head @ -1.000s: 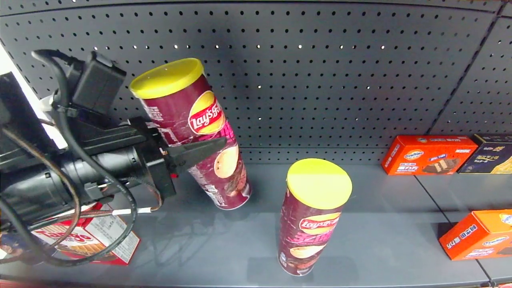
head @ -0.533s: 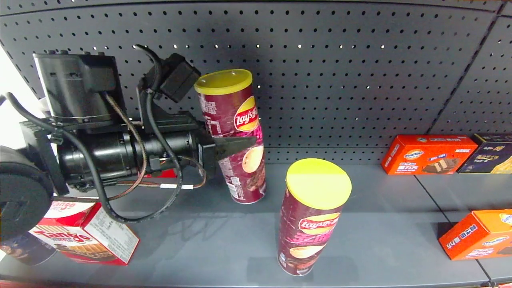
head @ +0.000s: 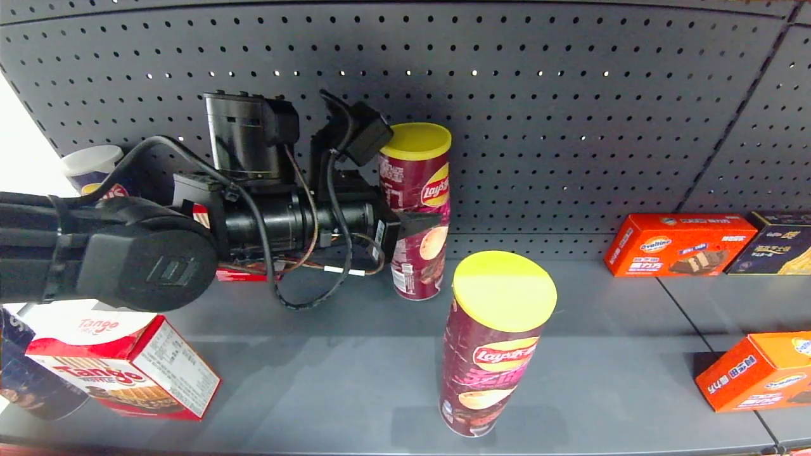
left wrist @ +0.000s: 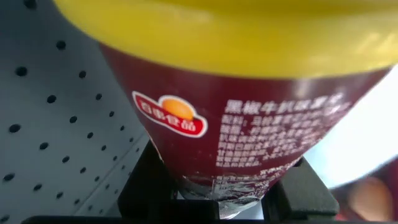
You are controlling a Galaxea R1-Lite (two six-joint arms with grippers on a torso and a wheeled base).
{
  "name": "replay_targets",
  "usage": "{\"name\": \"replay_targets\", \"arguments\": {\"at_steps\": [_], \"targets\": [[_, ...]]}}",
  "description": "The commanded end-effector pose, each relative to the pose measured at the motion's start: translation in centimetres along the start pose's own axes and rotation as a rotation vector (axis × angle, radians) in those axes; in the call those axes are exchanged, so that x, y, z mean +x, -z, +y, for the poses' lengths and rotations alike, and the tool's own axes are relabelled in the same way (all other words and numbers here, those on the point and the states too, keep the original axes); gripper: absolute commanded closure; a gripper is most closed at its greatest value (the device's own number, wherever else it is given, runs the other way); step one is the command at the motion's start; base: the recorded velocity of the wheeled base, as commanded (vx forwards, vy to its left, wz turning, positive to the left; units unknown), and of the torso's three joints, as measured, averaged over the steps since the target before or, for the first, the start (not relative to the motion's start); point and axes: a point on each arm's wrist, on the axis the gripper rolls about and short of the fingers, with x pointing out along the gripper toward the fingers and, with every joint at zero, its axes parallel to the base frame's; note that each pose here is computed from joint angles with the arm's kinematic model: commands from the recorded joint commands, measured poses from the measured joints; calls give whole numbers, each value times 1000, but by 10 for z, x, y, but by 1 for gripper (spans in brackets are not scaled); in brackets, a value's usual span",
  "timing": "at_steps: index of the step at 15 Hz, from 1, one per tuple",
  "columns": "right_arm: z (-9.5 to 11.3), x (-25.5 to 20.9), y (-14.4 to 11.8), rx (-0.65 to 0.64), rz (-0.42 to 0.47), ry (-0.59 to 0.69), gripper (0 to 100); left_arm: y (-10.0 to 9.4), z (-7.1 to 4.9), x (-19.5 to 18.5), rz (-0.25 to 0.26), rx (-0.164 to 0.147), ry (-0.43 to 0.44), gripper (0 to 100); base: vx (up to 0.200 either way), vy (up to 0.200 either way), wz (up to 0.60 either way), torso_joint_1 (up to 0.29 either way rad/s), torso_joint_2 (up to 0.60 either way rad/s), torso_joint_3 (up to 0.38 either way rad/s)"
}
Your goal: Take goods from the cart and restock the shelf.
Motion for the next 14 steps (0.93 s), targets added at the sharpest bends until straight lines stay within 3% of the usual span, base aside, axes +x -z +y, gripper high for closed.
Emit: {"name": "replay_targets", "arguments": {"at_steps": [1,7,11,14], "targets": [[0,0,0,0,2,0,0,15,9,22,29,-11,8,100,0,0,0,0,0,0],[0,0,0,0,2,-2,0,20,17,40,23,-6,8,100,0,0,0,0,0,0],[0,0,0,0,2,0,0,27,17,45,38,-5,13,100,0,0,0,0,0,0],[0,0,0,0,2,0,0,34,15,48,57,13,20,100,0,0,0,0,0,0]]}}
